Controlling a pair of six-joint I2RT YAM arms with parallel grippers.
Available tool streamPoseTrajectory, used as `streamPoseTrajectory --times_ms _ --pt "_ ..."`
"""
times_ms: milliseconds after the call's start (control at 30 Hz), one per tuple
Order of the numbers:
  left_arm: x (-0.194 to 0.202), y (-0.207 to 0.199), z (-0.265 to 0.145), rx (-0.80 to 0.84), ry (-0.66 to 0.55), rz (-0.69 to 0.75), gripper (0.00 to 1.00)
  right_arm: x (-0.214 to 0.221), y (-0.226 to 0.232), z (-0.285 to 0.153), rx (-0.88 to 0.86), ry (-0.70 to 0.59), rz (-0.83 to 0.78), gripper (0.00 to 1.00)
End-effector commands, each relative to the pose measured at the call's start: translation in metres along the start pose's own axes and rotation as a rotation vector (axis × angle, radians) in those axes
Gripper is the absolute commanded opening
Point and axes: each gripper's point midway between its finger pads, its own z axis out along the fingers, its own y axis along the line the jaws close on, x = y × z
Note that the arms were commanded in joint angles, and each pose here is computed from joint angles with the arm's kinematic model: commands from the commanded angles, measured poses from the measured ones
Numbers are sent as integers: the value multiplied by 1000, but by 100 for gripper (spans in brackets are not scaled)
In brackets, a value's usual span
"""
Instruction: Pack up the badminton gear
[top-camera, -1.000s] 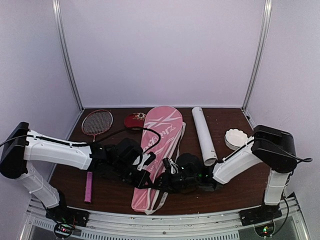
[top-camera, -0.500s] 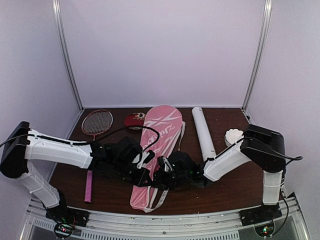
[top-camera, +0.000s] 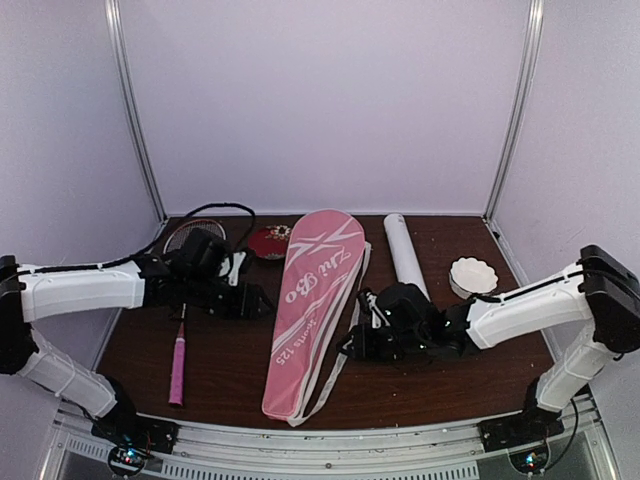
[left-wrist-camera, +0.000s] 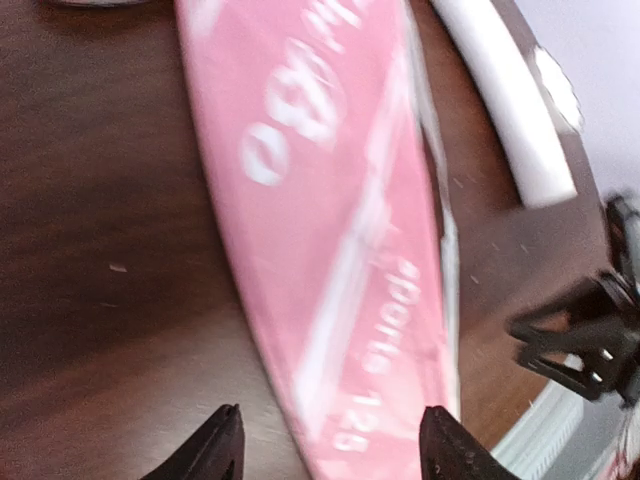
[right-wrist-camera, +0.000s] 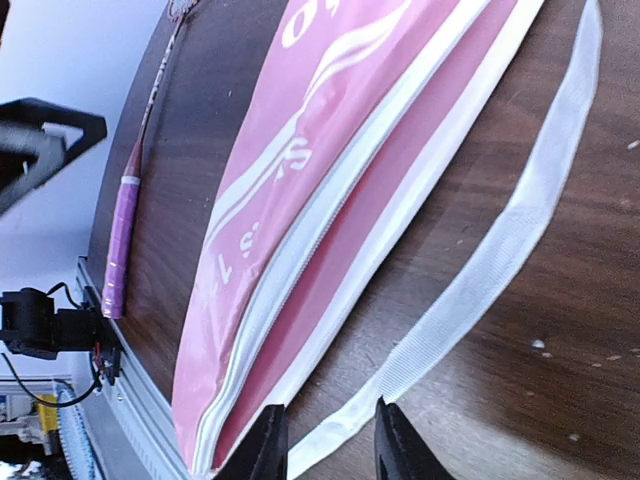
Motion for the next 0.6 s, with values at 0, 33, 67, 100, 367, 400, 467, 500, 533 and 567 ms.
streamPoseTrajectory --times_ms 0,33,67,100,367,400,467,500,533,567 --pt "-24 107 -38 -326 -79 -97 63 -33 -16 -43 187 -132 -210 33" --pt "-27 127 -47 -402 -90 -108 63 -42 -14 -54 207 -169 -242 33" --pt "-28 141 -53 -447 -88 -120 62 -51 -10 -64 219 -207 -271 33" --pt "-28 155 -60 -486 -85 -140 62 -60 -7 -74 235 -240 -302 33" --pt "-17 234 -70 -673 -30 -252 54 -110 7 -146 310 -467 -392 40" --pt "-16 239 -67 -676 -14 -258 52 -114 6 -152 313 -484 -388 40" --pt "-17 249 -61 -670 1 -271 48 -122 7 -163 305 -510 -373 45" --pt "-20 253 -58 -667 -2 -277 47 -126 4 -167 309 -521 -355 49" --pt "-20 257 -55 -662 2 -282 47 -129 2 -172 306 -532 -338 52" --pt "-22 260 -52 -660 4 -286 47 -132 1 -175 302 -542 -326 54"
